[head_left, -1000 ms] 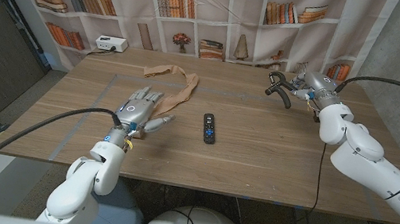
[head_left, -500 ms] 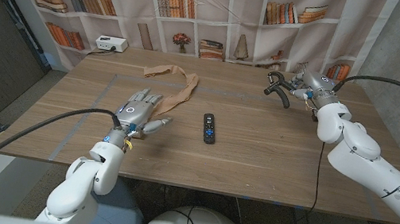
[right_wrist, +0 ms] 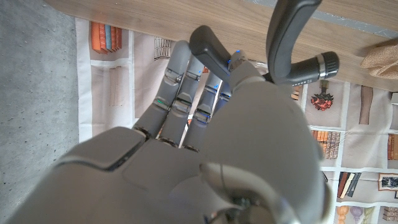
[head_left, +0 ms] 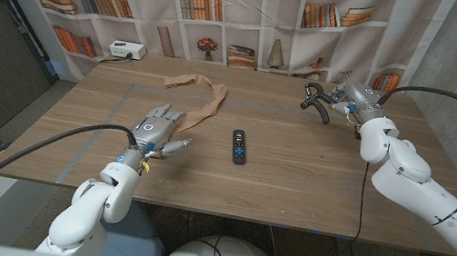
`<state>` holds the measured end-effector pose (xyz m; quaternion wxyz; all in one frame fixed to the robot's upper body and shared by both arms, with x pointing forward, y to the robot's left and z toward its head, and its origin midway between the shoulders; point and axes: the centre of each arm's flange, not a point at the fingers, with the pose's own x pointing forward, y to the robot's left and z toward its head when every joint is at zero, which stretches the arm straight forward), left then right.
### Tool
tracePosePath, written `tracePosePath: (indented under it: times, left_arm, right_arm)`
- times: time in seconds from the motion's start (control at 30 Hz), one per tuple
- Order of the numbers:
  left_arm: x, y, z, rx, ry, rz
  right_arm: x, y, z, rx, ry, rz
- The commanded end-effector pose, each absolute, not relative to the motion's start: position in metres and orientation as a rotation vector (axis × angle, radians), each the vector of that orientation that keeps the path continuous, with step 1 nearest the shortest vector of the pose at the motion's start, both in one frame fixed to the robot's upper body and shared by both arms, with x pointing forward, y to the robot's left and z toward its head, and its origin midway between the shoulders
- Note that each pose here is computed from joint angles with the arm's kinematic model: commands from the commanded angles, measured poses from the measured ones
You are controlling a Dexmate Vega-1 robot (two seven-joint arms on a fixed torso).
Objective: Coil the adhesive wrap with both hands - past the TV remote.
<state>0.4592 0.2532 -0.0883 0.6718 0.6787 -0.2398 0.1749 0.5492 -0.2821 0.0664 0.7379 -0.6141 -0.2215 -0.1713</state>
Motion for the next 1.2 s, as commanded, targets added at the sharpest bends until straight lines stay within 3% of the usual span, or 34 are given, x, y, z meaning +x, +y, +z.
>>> tracePosePath:
  times: [0.03,1.2]
  left_arm:
    - [0.457,0.256,-0.088,1.567,-0.523,0.378]
    - [0.442,0.273,-0.084,1.672,-0.473,0.372]
  right_arm:
    - [0.546,-0.278,0.065,-1.344,-0.491,-0.377]
    - [0.536,-0.278,0.065,-1.347,-0.489,-0.388]
